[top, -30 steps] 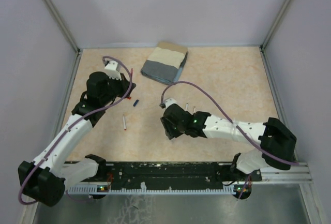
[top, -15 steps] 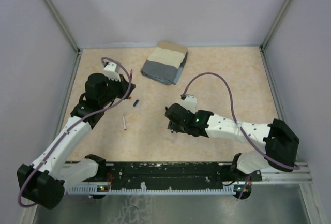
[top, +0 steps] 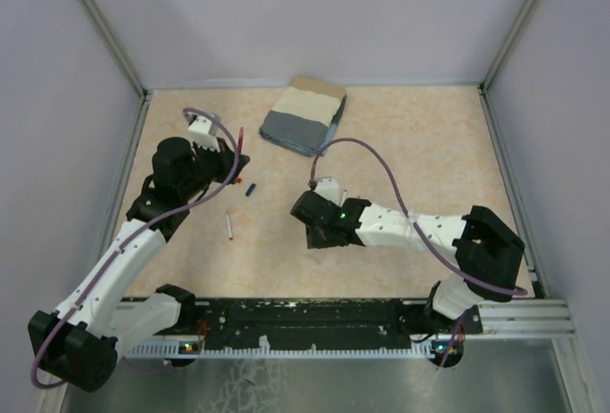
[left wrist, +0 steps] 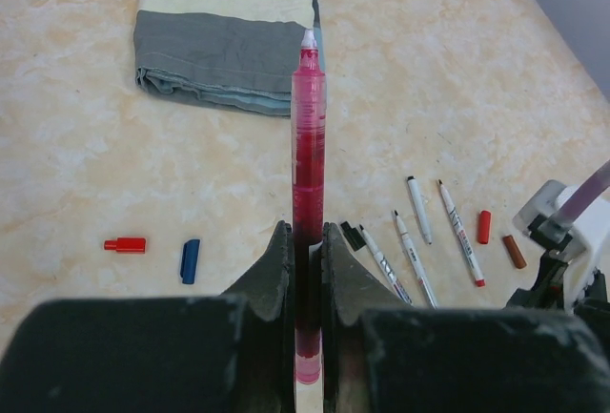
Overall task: Insert the pens into the pen caps
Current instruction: Pick up the pen cap from the center of the board.
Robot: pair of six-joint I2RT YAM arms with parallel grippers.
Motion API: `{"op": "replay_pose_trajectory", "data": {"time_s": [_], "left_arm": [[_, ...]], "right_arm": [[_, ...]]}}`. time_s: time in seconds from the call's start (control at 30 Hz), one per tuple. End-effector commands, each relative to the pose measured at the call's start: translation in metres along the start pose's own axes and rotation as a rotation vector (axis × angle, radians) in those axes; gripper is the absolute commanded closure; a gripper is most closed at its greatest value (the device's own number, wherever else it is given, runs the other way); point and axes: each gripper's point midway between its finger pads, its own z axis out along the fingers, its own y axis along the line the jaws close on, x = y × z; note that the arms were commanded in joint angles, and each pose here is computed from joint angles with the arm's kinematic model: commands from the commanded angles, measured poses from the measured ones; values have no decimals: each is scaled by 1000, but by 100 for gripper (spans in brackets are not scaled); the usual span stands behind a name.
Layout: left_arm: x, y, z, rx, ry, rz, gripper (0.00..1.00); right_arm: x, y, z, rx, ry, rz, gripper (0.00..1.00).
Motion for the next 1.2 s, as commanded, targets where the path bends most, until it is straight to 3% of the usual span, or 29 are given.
{"op": "replay_pose_trajectory", "data": {"time_s": [0.0, 0.17, 0.8, 1.07, 1.17], "left_arm": [[-7, -4, -4, 23, -35, 2, 100], [-7, -4, -4, 22, -38, 2, 100], [-6, -2, -4, 18, -34, 0, 100], [-5, -1, -4, 19, -33, -4, 100], [-6, -1, -4, 18, -36, -2, 100]], "right_arm": [[2, 25, -8, -184, 46, -391, 60], [25, 32, 2, -273, 142, -559, 60], [43, 30, 36, -247, 244, -715, 64], [53, 25, 37, -253, 297, -749, 75], [54, 23, 35, -255, 306, -753, 86]]}}
